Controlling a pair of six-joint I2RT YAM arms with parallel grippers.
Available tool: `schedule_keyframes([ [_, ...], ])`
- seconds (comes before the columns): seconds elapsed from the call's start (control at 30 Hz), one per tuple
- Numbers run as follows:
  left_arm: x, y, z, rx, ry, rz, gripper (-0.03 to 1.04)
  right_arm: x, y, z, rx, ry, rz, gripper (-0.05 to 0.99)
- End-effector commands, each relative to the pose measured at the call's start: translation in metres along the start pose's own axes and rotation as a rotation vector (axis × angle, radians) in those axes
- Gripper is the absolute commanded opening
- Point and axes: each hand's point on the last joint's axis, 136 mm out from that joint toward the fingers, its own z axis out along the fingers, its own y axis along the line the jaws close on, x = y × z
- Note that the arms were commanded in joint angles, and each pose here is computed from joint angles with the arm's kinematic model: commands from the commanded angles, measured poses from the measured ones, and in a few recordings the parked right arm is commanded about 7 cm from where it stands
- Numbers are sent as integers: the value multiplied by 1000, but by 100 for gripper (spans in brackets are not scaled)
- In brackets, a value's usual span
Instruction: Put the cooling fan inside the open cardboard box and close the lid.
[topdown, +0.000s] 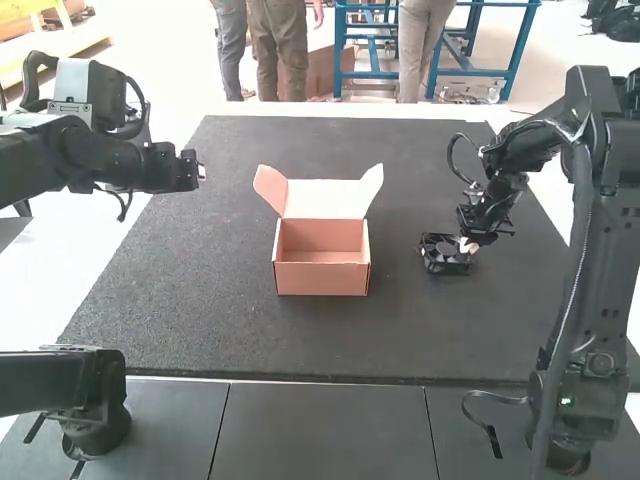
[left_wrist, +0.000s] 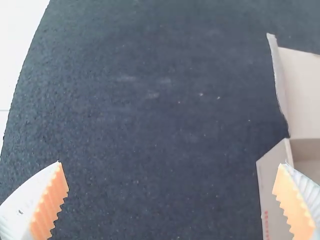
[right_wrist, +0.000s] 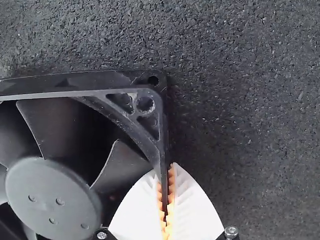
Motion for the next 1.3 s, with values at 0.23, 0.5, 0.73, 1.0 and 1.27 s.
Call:
schedule_keyframes([
  [0.23,-9,3,-1,-14,-18,-6,97,-21,17,-44,-38,-134,63,-1],
  [0.5,-3,4,0,-18,-2,-1,97,-11,44,-118,-45,-232,163,0],
  [0.73,4,3,4,-14,10,16,97,6,97,-164,-98,-296,209,0],
  [1.0,9,5,6,-21,22,92,97,29,191,-205,-204,-333,115,0],
  [1.27,9,9,4,-46,25,119,97,53,259,-213,-262,-283,4,0],
])
